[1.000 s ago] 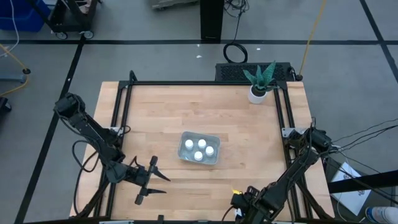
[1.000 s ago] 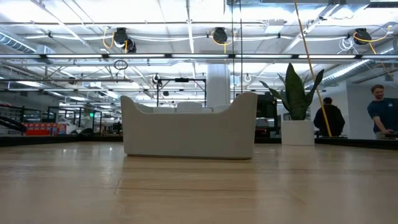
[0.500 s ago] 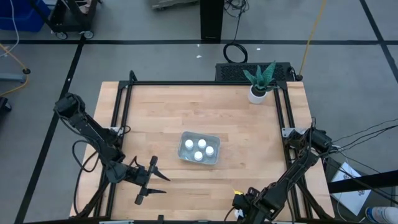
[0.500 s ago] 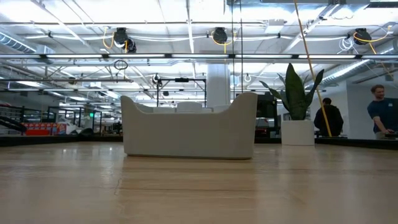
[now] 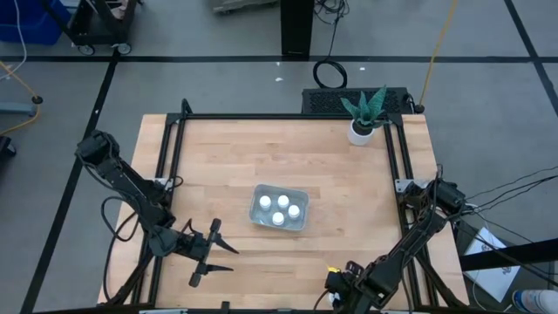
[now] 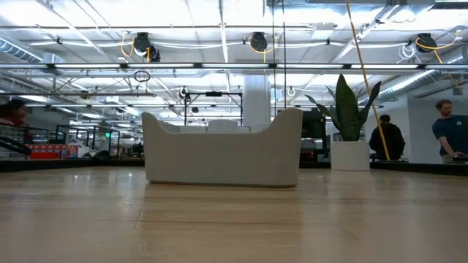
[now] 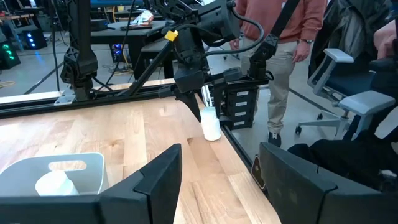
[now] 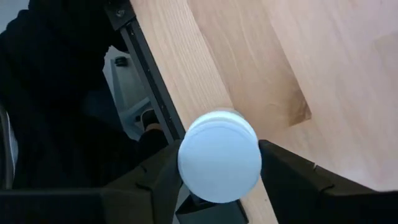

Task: Pick and place pill bottles into a basket
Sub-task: Put the pill bottle into the bin

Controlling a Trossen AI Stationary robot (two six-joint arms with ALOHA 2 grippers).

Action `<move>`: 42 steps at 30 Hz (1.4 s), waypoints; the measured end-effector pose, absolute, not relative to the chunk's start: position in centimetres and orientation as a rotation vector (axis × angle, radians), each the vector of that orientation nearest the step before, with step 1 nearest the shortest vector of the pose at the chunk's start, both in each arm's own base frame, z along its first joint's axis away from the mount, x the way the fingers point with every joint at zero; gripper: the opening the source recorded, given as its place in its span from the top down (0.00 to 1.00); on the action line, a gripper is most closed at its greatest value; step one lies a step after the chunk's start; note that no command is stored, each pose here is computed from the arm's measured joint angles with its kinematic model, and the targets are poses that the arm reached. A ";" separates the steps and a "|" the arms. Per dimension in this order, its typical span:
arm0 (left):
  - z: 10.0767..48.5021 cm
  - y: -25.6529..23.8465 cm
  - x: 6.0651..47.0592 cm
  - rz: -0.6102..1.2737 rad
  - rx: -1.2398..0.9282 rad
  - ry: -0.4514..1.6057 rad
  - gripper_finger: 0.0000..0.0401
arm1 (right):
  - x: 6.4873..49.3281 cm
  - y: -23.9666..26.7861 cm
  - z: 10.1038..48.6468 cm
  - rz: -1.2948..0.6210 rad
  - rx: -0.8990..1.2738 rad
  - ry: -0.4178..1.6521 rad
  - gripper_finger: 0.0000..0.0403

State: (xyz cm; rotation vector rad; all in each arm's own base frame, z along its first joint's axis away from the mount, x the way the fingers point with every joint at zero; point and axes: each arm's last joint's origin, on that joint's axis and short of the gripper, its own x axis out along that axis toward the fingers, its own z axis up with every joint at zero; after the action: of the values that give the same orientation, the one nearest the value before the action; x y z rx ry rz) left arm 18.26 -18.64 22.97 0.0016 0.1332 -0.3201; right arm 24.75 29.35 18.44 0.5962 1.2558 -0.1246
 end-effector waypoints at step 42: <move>23.0 -18.6 18.3 -0.303 0.007 0.131 0.48 | 28.1 24.0 25.9 -0.360 -0.176 0.460 0.59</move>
State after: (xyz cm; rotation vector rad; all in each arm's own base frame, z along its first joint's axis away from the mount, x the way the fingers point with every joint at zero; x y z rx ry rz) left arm 18.28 -18.60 22.96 0.0065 0.1314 -0.3026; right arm 28.10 23.99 25.92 -0.1756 0.4605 -0.3599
